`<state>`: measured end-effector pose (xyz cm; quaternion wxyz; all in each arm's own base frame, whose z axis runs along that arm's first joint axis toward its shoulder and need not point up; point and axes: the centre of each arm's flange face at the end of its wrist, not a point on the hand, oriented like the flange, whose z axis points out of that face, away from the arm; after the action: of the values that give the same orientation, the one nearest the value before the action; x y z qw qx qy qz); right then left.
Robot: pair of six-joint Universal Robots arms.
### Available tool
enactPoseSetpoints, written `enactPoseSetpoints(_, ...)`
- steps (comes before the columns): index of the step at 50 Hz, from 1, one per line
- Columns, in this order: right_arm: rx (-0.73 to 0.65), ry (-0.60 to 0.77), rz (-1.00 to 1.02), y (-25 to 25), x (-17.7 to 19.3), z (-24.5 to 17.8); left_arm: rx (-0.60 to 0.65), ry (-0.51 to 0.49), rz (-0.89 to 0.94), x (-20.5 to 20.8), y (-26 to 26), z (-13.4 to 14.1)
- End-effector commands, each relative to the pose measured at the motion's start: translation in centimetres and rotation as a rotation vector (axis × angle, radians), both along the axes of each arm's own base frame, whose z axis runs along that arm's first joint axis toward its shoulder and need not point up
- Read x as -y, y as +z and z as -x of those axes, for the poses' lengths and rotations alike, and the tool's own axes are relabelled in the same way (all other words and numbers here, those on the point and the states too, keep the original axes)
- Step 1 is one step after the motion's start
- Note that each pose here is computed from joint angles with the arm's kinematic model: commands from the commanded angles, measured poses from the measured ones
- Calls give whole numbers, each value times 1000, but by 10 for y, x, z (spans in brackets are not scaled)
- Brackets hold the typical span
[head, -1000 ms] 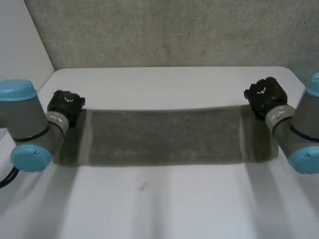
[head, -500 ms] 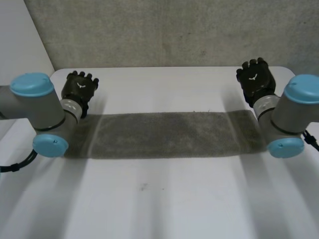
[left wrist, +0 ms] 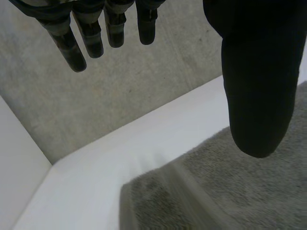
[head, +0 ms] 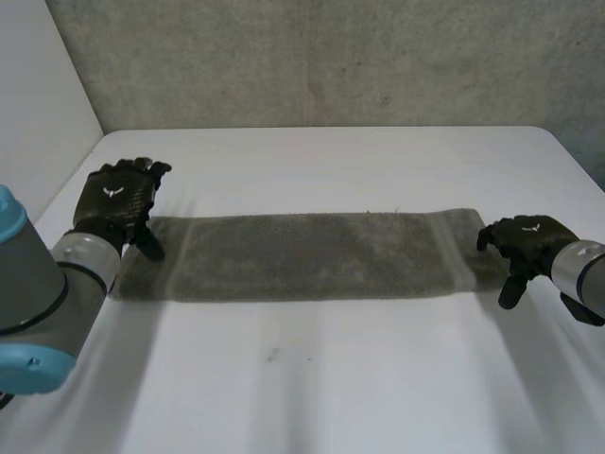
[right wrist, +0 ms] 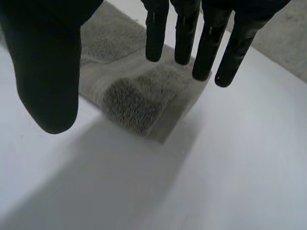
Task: Fold the towel.
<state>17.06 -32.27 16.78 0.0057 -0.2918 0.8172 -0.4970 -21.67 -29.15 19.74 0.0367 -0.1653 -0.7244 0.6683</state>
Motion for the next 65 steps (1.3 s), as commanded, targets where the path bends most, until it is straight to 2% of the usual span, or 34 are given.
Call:
enactPoseSetpoints(1, 23, 10, 81, -25, 15, 5, -19, 14, -34, -3, -13, -5)
enactPoseSetpoints(14, 30, 5, 65, -48, 24, 6, -17, 6, -38, -6, -15, -3)
enactPoseSetpoints(22, -17, -60, 191, -47, 47, 24, -17, 8, -40, -5, -16, -3)
enactPoseSetpoints(24, -140, -128, 237, -47, 55, 40, -17, 9, -40, -5, -16, -4)
enactPoseSetpoints(25, -140, -128, 237, -47, 55, 40, -17, 9, -40, -5, -16, -4)
enactPoseSetpoints(27, -316, -247, 295, -37, 69, 74, -17, 9, -40, -5, -16, -4)
enactPoseSetpoints(28, -316, -248, 295, -37, 69, 74, -17, 11, -38, -5, -15, -4)
enactPoseSetpoints(29, -390, -296, 311, -31, 73, 91, -17, 11, -38, -5, -15, -4)
enactPoseSetpoints(32, -452, -294, 340, -21, 75, 99, -17, 11, -38, -5, -15, -4)
enactPoseSetpoints(36, -396, -265, 386, -6, 72, 86, -17, 9, -40, -5, -16, -4)
enactPoseSetpoints(38, -295, -209, 468, 23, 61, 52, -17, 9, -40, -5, -16, -4)
enactPoseSetpoints(39, -294, -209, 469, 24, 61, 52, -17, 9, -40, -5, -16, -4)
enactPoseSetpoints(42, -162, -55, 571, 54, 33, -17, -17, 12, -38, -5, -15, -4)
enactPoseSetpoints(43, -161, -54, 572, 54, 33, -18, -17, 12, -38, -5, -15, -4)
enactPoseSetpoints(45, -89, 107, 651, 65, 10, -70, -17, 12, -38, -5, -15, -4)
enactPoseSetpoints(46, -89, 107, 652, 65, 9, -70, -17, 12, -38, -5, -15, -4)
enactPoseSetpoints(47, -51, 199, 688, 69, -6, -96, -17, 14, -38, -4, -15, -5)
enactPoseSetpoints(48, -50, 200, 688, 69, -6, -96, -17, 14, -38, -4, -15, -5)
enactPoseSetpoints(50, 21, 386, 727, 68, -39, -143, -17, 14, -38, -4, -15, -5)
enactPoseSetpoints(51, 21, 387, 727, 68, -39, -144, -17, 14, -38, -4, -15, -5)
enactPoseSetpoints(53, 69, 559, 703, 46, -68, -184, -17, 14, -40, -5, -16, -5)
enactPoseSetpoints(54, 69, 560, 703, 46, -68, -184, -17, 14, -40, -5, -16, -5)
enactPoseSetpoints(56, 96, 693, 653, 21, -95, -213, -17, 14, -40, -5, -16, -5)
enactPoseSetpoints(58, 99, 742, 621, 5, -106, -222, -17, 14, -38, -5, -16, -5)
enactPoseSetpoints(59, 99, 742, 620, 5, -106, -222, -17, 14, -38, -5, -16, -5)
enactPoseSetpoints(61, 91, 804, 551, -26, -123, -233, -16, 11, -40, -5, -16, -4)
enactPoseSetpoints(65, 71, 817, 505, -47, -130, -236, -16, 11, -40, -5, -16, -4)
